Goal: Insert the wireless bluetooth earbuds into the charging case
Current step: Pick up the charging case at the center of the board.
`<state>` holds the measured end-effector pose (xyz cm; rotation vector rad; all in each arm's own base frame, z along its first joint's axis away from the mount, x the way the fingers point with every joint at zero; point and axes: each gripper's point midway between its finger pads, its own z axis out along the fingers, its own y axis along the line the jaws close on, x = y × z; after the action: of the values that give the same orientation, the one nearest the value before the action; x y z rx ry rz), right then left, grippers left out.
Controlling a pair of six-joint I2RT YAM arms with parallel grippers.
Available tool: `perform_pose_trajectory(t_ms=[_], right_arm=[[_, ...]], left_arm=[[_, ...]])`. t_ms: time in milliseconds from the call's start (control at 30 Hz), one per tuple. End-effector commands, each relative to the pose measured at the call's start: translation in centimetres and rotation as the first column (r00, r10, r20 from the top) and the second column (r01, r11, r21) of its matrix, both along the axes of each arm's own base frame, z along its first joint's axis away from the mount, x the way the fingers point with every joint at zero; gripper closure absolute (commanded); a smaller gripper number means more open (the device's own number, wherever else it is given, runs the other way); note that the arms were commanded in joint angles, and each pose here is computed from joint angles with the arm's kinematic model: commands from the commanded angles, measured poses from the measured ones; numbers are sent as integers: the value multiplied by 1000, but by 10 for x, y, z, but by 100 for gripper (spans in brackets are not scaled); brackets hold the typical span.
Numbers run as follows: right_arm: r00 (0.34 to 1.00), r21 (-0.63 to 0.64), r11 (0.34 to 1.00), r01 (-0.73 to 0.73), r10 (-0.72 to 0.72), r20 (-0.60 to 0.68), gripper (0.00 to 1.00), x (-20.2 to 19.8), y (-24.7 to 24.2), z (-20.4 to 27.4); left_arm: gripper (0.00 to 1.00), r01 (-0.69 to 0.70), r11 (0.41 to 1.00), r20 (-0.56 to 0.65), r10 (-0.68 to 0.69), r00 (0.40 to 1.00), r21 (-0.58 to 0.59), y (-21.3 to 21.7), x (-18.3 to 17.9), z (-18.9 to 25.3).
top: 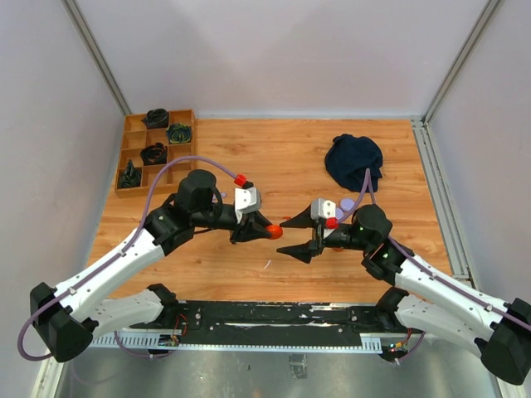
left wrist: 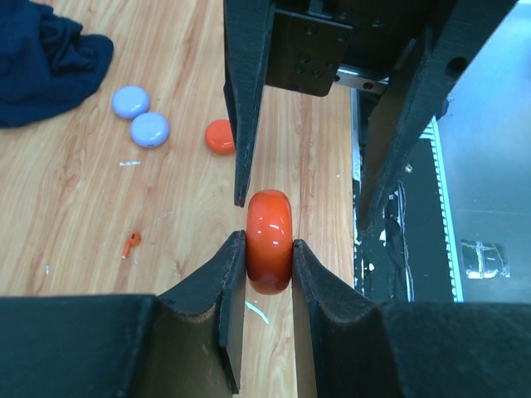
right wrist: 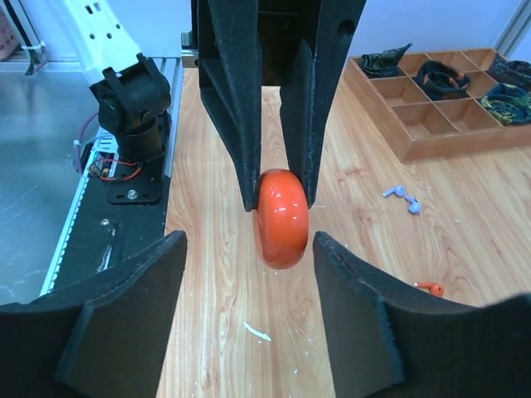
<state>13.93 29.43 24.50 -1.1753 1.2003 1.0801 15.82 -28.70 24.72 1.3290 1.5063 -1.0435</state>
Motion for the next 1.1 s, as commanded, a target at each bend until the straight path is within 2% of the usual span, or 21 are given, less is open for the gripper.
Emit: perform_pose_trajectory(t_ms=[0, 133, 267, 500, 1067], right_arm=[[999, 43, 998, -36, 35, 26, 40, -2, 1, 5], [999, 59, 998, -38, 37, 20, 49, -2, 3, 4], [999, 85, 995, -47, 45, 27, 53, -2, 4, 8], [998, 110, 992, -58, 55, 32, 54, -3, 6, 12], [996, 157, 984, -84, 77, 50, 64, -6, 8, 21]], left_arm=[[86, 79, 994, 135, -68, 989, -81, -2, -10, 36], [87, 90, 990, 170, -71, 983, -105, -1, -13, 44], [86, 105, 988, 176, -84, 981, -116, -1, -16, 46], [86, 129, 984, 175, -107, 979, -119, -2, -20, 44], [85, 159, 979, 177, -135, 975, -128, -4, -25, 42]])
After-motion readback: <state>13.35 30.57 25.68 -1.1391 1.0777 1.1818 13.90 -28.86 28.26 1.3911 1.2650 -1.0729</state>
